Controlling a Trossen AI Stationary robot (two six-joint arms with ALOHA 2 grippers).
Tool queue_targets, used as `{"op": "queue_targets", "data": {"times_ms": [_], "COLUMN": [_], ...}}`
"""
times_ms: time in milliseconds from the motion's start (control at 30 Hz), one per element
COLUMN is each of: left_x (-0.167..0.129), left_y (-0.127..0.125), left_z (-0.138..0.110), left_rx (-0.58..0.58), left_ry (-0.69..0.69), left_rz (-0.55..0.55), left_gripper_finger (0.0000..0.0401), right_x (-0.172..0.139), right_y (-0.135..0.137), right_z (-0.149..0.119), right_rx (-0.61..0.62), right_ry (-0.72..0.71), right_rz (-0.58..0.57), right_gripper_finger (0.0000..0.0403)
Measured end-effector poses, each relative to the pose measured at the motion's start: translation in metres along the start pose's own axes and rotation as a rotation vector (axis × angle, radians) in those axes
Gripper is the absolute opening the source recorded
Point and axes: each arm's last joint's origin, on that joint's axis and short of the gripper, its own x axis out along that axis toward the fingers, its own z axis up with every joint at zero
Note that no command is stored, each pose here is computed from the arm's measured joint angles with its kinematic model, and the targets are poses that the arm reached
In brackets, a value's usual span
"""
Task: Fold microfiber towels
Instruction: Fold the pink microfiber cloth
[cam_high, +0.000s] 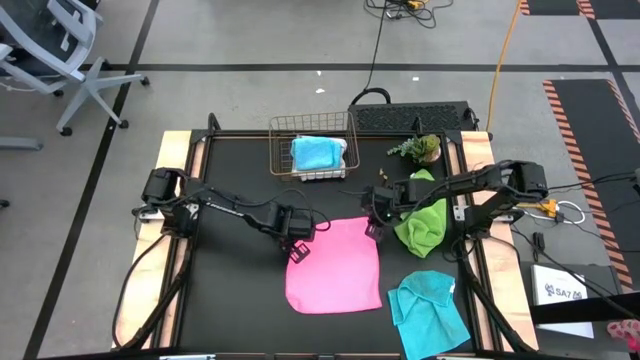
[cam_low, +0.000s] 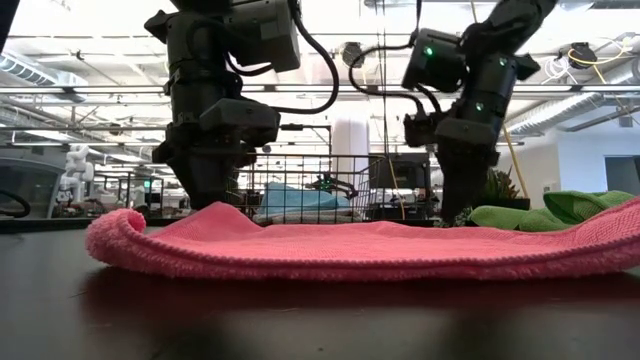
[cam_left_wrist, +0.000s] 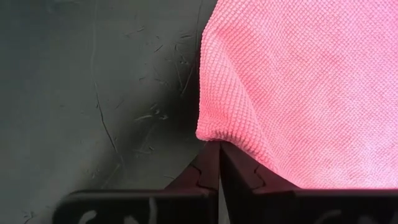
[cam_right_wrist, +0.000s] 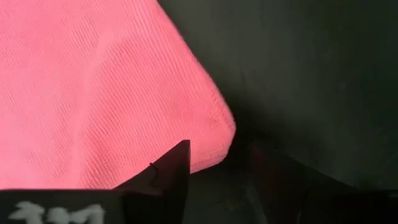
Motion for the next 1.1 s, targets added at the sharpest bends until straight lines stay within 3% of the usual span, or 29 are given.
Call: {"op": "queue_targets", "data": {"times_ms": [133,333,500,633,833,1100], "left_x": [0.000,0.000,0.000,0.000,0.000,0.000], "left_y": [0.000,-0.001,-0.004,-0.006,-0.006,-0.001], "left_z": [0.000,0.001,0.003,0.006,0.006,0.003], "left_rx": [0.000,-0.003,-0.004,-0.006,-0.009,0.044], "left_ry": [-0.001,-0.008,-0.035,-0.059,-0.058,-0.038], "left_rz": [-0.001,-0.009,-0.038,-0.065,-0.064,-0.003], "left_gripper_finger": [0.0004,0.0018,0.0004,0.0011,0.0020,0.0003], "right_x": [0.011,0.019,0.021,0.022,0.023,0.017], "right_y": [-0.005,-0.009,-0.009,-0.010,-0.010,-0.007], "right_z": [-0.011,-0.020,-0.021,-0.022,-0.021,-0.017], "right_rx": [0.078,0.109,0.138,0.171,0.177,0.138], "right_ry": [-0.008,-0.058,-0.077,-0.090,-0.100,-0.156], "right_rz": [0.043,0.072,0.086,0.090,0.091,0.098], "right_gripper_finger": [0.0157,0.0157,0.0150,0.0109,0.0012,0.0002]}}
